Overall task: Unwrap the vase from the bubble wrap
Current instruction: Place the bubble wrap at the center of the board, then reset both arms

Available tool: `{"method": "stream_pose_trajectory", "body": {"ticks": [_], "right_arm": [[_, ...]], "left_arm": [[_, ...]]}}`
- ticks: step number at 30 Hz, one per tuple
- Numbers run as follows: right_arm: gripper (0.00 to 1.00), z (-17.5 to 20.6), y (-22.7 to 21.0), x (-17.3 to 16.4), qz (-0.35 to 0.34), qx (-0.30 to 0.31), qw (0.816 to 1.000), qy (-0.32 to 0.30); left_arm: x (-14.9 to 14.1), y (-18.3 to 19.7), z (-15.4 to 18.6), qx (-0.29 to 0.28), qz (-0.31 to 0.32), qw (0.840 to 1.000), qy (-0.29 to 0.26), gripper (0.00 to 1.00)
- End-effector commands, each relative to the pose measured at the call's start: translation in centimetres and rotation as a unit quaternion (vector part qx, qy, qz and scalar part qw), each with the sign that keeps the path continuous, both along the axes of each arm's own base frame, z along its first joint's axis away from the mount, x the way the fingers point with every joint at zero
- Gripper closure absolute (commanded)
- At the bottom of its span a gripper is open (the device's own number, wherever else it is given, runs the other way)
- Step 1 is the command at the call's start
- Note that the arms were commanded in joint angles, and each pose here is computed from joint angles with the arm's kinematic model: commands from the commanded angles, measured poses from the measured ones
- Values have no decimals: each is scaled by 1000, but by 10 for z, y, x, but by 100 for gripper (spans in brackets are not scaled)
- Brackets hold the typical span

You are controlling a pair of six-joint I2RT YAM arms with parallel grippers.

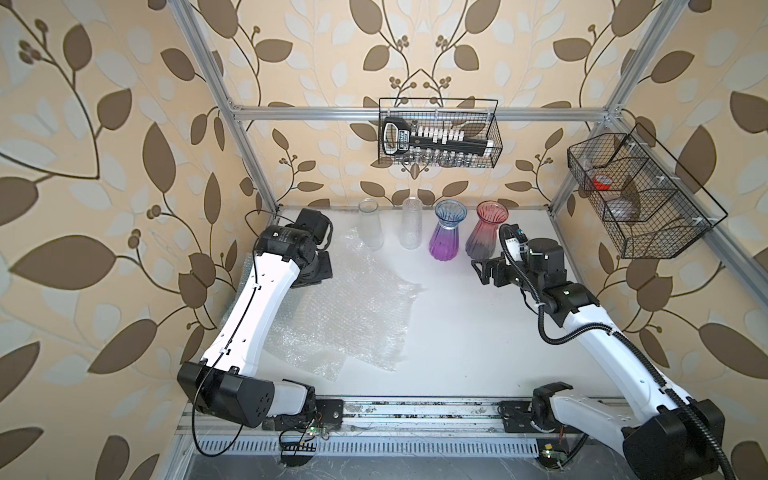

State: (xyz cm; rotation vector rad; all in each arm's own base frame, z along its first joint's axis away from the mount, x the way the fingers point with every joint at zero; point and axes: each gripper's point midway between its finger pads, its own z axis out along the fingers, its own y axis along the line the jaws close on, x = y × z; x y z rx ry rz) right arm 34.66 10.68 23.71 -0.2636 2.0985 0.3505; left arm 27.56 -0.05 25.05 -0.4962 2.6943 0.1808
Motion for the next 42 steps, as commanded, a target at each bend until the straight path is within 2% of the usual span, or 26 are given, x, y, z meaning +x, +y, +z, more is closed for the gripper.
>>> {"method": "stream_pose_trajectory", "body": {"ticks": [1, 7, 12, 14, 18, 20, 22, 23, 24, 27, 31, 34, 36, 39, 42], "right_arm": [[1, 10, 10, -1, 25, -2, 1000, 1], [1, 21, 16, -1, 29, 8, 1000, 6], [1, 24, 13, -5, 22, 9, 1000, 10], [1, 30, 10, -9, 14, 13, 1000, -2], [1, 43, 5, -15, -1, 27, 999, -30], [1, 47, 2, -18, -8, 31, 999, -40], [1, 47, 0, -20, -12, 32, 999, -42], [1, 49, -1, -21, -16, 34, 998, -45], [1, 48, -2, -22, -19, 34, 998, -45], [1, 50, -9, -23, -39, 37, 997, -52], [1, 49, -22, -21, -75, 37, 994, -77], [1, 40, -38, -18, -112, 25, 989, -96], [1, 35, -57, -16, -159, 18, 981, -111], [1, 26, -86, -19, -214, 16, 965, -149], [1, 8, -103, -21, -228, 5, 958, -173]], "left_arm": [[6, 38, 16, 75, 40, 996, -20, 100], [26, 83, 2, 67, 109, 990, -55, 100], [43, 102, -30, 76, 128, 988, -39, 100], [50, 105, -54, 80, 131, 988, -10, 97], [56, 106, -73, 77, 132, 988, 3, 65], [58, 104, -76, 72, 133, 989, 3, 46], [56, 104, -73, 73, 136, 988, 0, 17], [55, 104, -70, 73, 136, 988, -4, 7], [54, 104, -68, 74, 134, 988, -7, 1], [46, 94, -60, 65, 119, 991, -20, 1], [31, 40, -56, 42, 43, 996, -59, 1], [17, -13, -60, -17, -38, 995, -91, 1], [8, -34, -59, -56, -69, 990, -113, 1], [-1, -46, -58, -91, -97, 979, -154, 1], [-3, -41, -60, -83, -94, 975, -181, 1]]}}
